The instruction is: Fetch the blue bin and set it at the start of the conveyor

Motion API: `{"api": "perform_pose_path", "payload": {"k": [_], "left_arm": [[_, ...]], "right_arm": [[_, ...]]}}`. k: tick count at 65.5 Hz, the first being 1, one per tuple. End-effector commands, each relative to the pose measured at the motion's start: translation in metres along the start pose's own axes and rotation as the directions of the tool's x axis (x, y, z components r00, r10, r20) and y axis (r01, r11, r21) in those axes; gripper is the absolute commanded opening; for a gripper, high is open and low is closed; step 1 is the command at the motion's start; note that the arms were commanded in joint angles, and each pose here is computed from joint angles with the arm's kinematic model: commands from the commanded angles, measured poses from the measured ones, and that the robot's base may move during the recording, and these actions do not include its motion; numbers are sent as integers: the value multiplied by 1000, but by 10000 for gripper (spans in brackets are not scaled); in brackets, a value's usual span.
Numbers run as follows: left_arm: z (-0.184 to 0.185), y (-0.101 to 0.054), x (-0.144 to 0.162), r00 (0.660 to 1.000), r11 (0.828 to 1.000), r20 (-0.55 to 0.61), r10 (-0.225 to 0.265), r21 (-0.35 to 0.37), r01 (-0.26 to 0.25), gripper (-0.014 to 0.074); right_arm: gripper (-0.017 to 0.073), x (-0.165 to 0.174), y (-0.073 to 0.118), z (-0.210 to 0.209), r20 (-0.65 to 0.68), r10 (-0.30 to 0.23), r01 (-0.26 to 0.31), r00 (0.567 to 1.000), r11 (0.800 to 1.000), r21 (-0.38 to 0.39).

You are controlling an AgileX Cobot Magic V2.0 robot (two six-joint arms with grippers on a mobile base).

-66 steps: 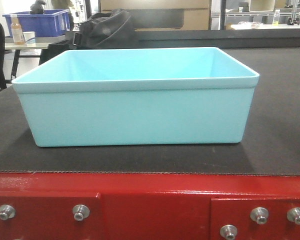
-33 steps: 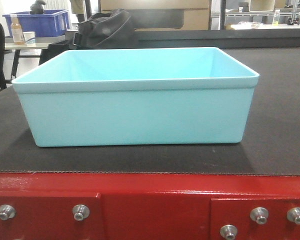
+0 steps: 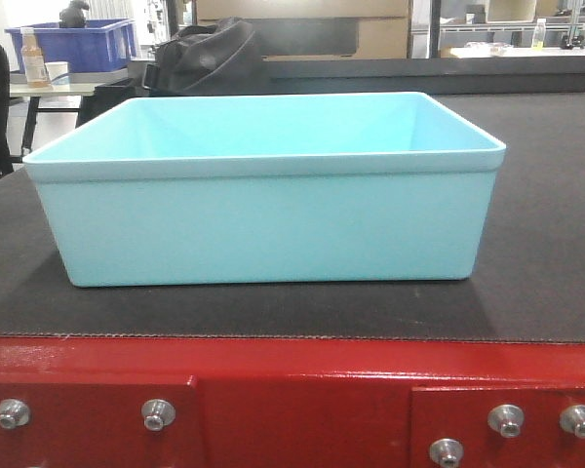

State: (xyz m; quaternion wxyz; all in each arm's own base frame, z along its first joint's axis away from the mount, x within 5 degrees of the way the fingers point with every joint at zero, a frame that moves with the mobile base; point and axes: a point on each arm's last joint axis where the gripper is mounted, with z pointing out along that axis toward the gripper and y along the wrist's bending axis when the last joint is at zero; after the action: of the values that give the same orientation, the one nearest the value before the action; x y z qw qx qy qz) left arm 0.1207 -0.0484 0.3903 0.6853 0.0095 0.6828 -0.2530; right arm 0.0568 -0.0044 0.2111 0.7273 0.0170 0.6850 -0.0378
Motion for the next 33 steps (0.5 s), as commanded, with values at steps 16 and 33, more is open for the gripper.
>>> {"api": "perform_pose_path", "payload": {"k": [16,33], "left_arm": [[-1,-2,-1,1000,1000,18,3,23,-3,-111],[-1,-2,-1,1000,1000,18,3,23,-3,-111]], "right_arm": [[-163,-1,0,-1,16,0,-1,1000,1000,5],[-163,-1,0,-1,16,0,-1,1000,1000,5]]}}
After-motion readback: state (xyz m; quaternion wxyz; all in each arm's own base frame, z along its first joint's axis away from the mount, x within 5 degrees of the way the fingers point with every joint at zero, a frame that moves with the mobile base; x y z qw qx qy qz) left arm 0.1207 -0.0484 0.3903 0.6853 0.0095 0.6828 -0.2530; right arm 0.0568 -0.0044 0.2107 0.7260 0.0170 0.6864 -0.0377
